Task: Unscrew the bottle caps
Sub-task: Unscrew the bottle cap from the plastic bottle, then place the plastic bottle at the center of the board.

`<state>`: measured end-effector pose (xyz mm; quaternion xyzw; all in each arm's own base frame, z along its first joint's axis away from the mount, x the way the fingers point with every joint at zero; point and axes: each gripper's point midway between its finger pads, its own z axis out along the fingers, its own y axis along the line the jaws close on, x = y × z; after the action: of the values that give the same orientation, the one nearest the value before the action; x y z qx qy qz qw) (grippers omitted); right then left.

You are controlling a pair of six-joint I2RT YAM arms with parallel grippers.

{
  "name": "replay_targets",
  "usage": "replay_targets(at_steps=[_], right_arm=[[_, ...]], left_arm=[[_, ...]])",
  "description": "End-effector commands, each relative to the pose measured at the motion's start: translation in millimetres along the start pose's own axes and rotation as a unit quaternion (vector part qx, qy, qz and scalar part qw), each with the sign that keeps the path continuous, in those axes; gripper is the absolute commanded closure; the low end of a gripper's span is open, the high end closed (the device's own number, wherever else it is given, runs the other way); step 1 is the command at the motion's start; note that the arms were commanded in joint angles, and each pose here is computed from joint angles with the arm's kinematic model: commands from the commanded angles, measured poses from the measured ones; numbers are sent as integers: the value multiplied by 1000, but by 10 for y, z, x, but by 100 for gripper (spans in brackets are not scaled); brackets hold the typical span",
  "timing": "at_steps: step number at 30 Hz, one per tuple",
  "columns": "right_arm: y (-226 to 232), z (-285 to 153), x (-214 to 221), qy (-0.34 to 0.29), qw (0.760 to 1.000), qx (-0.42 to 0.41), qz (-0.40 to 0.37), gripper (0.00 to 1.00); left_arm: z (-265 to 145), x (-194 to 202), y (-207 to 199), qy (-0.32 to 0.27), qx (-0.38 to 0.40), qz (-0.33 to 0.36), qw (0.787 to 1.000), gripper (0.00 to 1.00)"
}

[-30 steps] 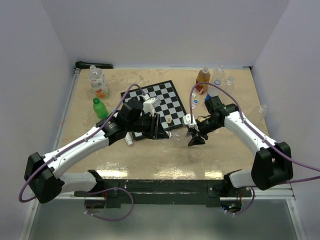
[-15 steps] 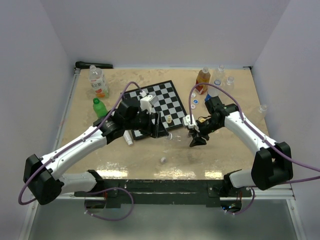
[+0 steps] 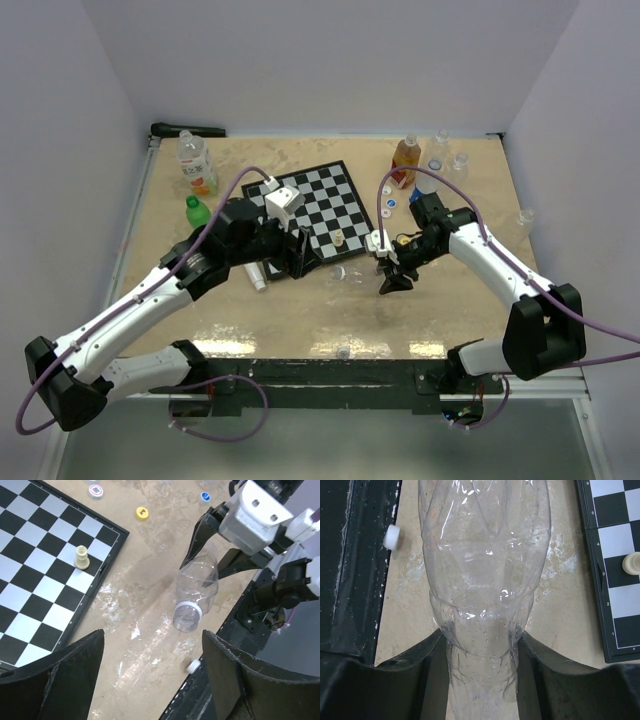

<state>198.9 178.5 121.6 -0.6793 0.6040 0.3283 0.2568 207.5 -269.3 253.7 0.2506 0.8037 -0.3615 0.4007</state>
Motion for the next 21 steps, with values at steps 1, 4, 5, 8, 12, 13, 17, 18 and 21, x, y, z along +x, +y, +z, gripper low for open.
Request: replay_targets(at_steps=[1, 4, 5, 8, 12, 13, 17, 18, 21], right_arm=[[3, -24, -43, -4, 1000, 0, -9, 85], [6, -24, -42, -4, 1000, 0, -10, 85], [-1, -25, -36, -3, 1000, 0, -9, 85], [2, -26, -46, -4, 1000, 0, -11, 85], [-1, -22, -39, -4, 1000, 0, -9, 85], [-5, -22, -40, -4, 1000, 0, -9, 85], [8, -20, -54, -7, 1000, -5, -8, 85], [11, -14, -56, -9, 1000, -7, -7, 85], [12, -4, -63, -13, 1000, -12, -1, 85]], left_arm=[[26, 143, 174, 14, -30, 29, 999, 17], [46, 312, 233, 39, -36, 25, 998, 18], [45, 363, 233, 45, -33, 25, 998, 19], [47, 502, 227, 59, -23, 18, 998, 19], [44, 609, 189, 63, -5, 12, 998, 20], [47, 627, 185, 63, -2, 12, 998, 20], [69, 592, 27, 25, 48, 22, 998, 20], [66, 570, -15, 6, 64, 30, 998, 19], [8, 496, -152, -64, 105, 70, 990, 17]])
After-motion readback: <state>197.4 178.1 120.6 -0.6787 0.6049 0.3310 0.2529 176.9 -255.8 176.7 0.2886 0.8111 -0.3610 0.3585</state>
